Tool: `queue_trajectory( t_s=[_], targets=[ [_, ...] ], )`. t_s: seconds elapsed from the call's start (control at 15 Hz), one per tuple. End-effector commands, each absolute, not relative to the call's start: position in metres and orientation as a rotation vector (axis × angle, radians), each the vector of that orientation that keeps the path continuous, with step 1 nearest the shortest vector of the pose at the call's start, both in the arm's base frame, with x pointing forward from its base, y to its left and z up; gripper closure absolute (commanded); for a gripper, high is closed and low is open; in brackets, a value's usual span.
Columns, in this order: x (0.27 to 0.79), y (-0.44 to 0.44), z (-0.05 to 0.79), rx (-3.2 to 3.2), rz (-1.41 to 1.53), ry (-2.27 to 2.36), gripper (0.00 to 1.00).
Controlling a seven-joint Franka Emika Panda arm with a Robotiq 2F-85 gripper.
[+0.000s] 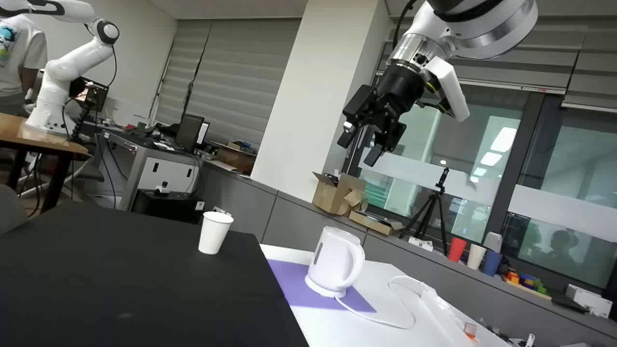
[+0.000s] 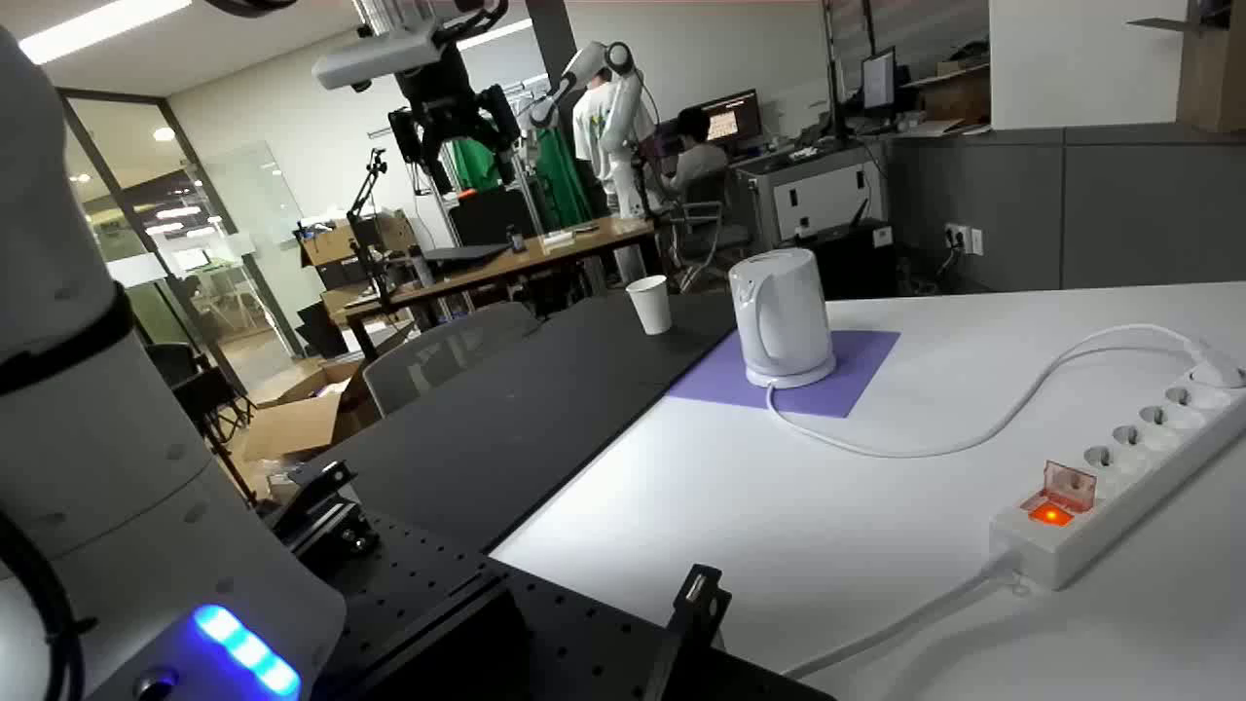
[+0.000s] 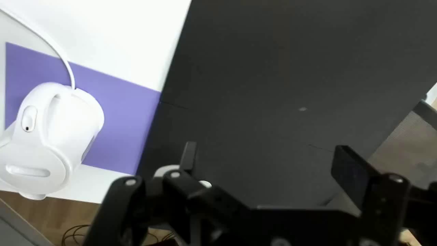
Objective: Flip the switch on the electric kettle.
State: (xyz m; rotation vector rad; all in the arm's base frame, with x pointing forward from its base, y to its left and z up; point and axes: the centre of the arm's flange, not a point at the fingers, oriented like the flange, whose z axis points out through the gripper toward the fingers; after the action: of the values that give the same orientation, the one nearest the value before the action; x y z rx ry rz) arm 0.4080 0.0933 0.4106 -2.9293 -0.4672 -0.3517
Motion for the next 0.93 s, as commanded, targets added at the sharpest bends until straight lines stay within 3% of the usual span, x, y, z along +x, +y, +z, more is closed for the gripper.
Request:
queue_trajectory(
  t_s=[0.0,0.87],
  targets=[
    [0.408,0.093,0.410,-2.929,-0.351,-0.467,0.00],
    [0.425,0.075,0.407,-2.956,-0.411,-0.434,0.00]
  ],
)
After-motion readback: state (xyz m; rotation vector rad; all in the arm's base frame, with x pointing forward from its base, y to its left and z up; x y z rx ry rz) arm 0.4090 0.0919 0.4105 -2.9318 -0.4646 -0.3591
